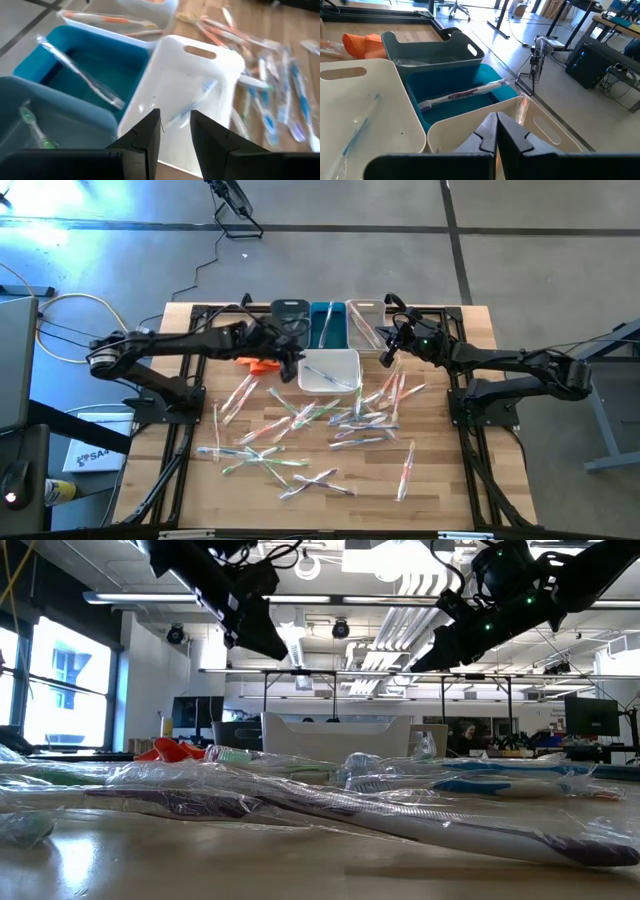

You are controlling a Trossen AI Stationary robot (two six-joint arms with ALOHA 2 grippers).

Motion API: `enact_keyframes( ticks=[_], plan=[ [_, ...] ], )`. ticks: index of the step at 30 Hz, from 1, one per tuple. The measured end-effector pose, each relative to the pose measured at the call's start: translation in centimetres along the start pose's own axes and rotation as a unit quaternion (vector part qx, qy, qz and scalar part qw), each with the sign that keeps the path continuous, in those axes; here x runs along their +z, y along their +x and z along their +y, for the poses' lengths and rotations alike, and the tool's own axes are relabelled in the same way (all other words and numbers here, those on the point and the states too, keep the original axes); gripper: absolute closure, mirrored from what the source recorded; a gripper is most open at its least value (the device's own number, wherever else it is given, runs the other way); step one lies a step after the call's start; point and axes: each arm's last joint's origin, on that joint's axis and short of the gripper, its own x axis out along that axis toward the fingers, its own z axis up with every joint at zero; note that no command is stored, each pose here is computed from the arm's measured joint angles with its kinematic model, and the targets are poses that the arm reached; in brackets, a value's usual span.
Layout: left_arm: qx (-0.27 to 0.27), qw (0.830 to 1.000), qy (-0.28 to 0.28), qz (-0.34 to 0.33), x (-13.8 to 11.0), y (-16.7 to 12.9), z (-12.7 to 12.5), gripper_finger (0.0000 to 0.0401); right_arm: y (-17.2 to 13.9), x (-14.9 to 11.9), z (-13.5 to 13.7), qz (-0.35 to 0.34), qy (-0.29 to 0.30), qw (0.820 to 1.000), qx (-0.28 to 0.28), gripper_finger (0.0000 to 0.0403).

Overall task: Pick & Place Toothbrushes
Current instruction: Put the orange toothbrush into the gray bin

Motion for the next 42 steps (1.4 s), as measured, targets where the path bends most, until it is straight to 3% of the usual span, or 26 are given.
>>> enact_keyframes(
  ticks=[27,42],
  plan=[
    [-0.017,1.0,-0.005,0.016,-0.3,-0.3,-0.4,0.0297,0.0,0.0,0.0,0.0,0.0,1.0,-0.002,0.0401],
    [-0.013,0.999,0.047,-0.017,0.4,-1.3,-0.4,0.0297,0.0,0.0,0.0,0.0,0.0,1.0,-0.002,0.0401]
  ],
)
